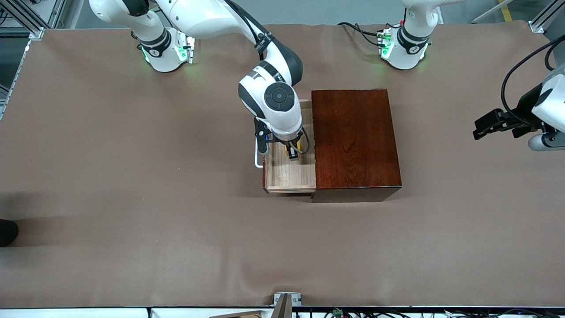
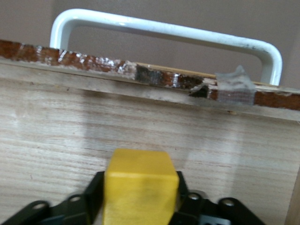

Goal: Open drawer, take yellow block, close drawer
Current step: 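Lift the yellow block out with the right gripper while the left gripper returns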

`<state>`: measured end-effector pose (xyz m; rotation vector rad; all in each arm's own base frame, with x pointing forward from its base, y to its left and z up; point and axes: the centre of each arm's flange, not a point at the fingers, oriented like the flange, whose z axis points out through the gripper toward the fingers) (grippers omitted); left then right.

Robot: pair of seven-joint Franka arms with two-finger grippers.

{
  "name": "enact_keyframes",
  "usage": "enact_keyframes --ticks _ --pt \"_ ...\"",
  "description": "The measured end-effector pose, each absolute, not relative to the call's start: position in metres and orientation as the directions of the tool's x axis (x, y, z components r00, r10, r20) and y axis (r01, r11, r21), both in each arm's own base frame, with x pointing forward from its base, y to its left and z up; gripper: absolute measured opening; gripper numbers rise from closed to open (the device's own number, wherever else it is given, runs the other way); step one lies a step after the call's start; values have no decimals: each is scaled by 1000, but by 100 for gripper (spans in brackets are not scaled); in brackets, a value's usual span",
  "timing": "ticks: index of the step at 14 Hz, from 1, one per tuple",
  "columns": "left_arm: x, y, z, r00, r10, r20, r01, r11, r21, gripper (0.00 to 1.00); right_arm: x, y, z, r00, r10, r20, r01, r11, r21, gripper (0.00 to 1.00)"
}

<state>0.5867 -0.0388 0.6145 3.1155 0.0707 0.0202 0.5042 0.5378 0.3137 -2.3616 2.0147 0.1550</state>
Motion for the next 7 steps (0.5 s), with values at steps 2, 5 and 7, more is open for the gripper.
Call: enact_keyframes --ticks 2,5,7 --pt "587 -41 614 999 43 11 42 -999 25 100 504 538 314 156 -983 -97 -986 -160 36 56" --pt "587 -42 612 999 41 7 40 -999 25 100 508 538 321 159 -983 -96 -987 -162 18 56" --pt "587 -42 611 999 41 5 41 -999 25 100 513 538 337 160 -981 -109 -987 -160 -8 56"
